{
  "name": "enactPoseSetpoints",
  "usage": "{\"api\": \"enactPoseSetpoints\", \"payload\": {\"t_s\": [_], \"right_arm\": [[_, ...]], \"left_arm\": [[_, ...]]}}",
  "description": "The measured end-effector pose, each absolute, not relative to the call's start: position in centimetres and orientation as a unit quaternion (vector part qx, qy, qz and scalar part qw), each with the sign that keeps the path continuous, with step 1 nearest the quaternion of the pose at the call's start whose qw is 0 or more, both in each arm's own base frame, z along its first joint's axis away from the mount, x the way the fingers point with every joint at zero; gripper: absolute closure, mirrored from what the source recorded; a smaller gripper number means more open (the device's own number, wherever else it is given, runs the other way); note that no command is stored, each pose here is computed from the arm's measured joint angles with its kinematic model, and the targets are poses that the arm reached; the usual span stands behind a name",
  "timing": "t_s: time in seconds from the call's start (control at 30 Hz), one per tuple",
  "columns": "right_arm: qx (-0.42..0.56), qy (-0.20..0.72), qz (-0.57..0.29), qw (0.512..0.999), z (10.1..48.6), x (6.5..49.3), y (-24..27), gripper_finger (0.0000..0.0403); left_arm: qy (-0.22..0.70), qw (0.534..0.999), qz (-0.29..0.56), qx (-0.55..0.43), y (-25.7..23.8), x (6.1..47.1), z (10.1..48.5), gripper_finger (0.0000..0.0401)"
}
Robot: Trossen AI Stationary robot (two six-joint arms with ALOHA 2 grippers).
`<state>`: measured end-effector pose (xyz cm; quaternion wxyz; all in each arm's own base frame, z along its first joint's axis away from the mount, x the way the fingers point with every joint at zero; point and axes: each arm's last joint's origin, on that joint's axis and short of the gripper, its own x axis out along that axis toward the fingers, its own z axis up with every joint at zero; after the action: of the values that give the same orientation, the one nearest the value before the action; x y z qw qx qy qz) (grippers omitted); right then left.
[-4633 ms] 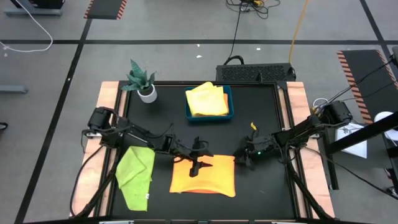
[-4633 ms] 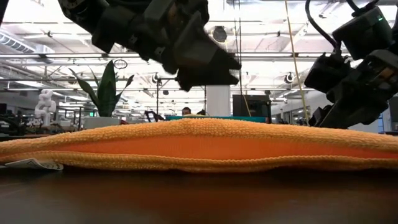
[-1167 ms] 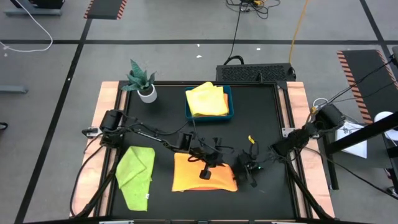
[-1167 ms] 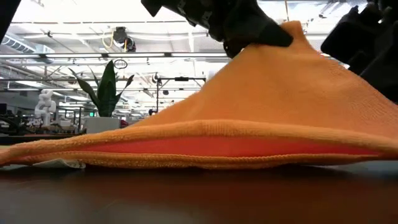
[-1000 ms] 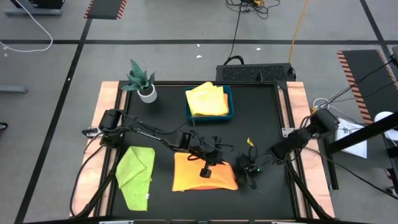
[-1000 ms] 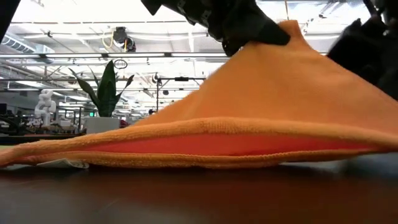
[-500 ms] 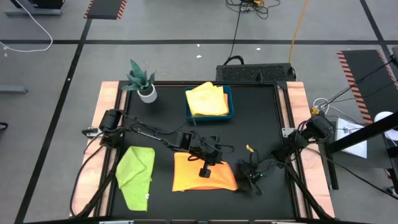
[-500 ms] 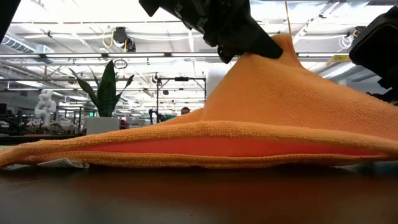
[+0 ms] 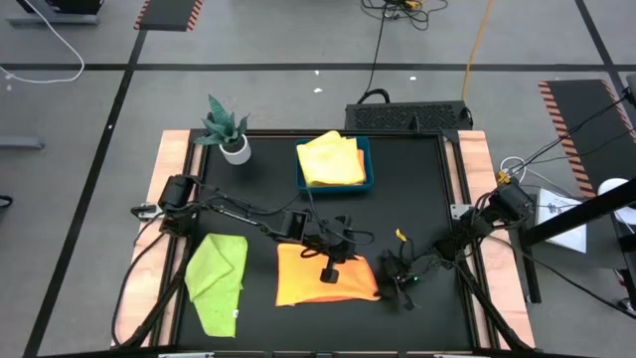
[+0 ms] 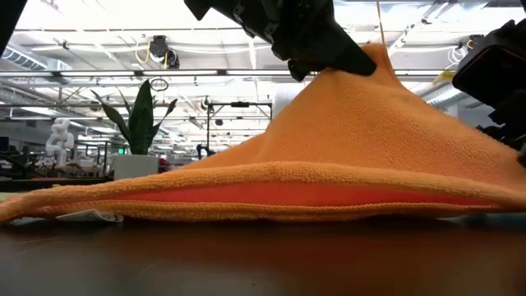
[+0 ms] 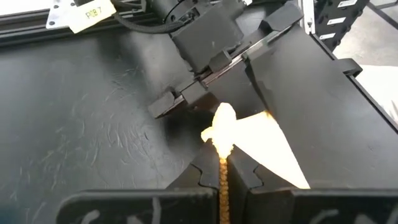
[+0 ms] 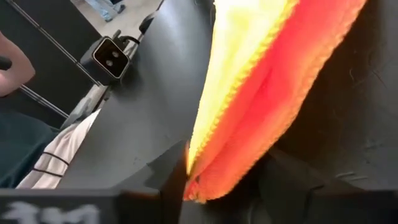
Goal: Fold microfiber towels
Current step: Fold the orange microfiber cloth
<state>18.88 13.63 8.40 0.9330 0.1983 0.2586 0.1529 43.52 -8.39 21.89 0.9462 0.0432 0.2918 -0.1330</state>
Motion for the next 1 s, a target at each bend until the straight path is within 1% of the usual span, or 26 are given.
{"api": "enactPoseSetpoints", "payload": {"t_s": [0.1, 0.23, 0.3, 0.5, 0.67, 0.8, 1.0], "right_arm": [[0.197, 0.256, 0.154, 0.934, 8.4, 18.9, 13.6, 0.0293], [0.208, 0.239, 0.165, 0.934, 8.9, 19.0, 13.8, 0.0375], [0.215, 0.219, 0.185, 0.933, 9.6, 19.0, 14.1, 0.0395], [0.212, 0.154, 0.240, 0.935, 13.2, 19.1, 15.8, 0.0400], [0.185, 0.106, 0.281, 0.936, 17.9, 19.2, 17.7, 0.0401], [0.151, 0.102, 0.300, 0.936, 21.8, 19.3, 19.2, 0.0402], [0.121, 0.105, 0.312, 0.936, 27.0, 19.7, 20.8, 0.0402]], "left_arm": [[0.286, 0.948, -0.132, 0.042, -8.4, 43.5, 22.1, 0.0397], [0.278, 0.953, -0.112, 0.042, -8.3, 43.2, 23.0, 0.0398], [0.273, 0.955, -0.104, 0.045, -8.5, 42.9, 23.8, 0.0398], [0.231, 0.964, -0.119, 0.060, -11.1, 40.7, 27.6, 0.0399], [0.188, 0.974, -0.103, 0.073, -14.2, 38.1, 30.8, 0.0399], [0.158, 0.981, -0.080, 0.075, -17.1, 35.9, 32.4, 0.0399], [0.120, 0.988, -0.037, 0.086, -21.6, 33.1, 33.2, 0.0400]]}}
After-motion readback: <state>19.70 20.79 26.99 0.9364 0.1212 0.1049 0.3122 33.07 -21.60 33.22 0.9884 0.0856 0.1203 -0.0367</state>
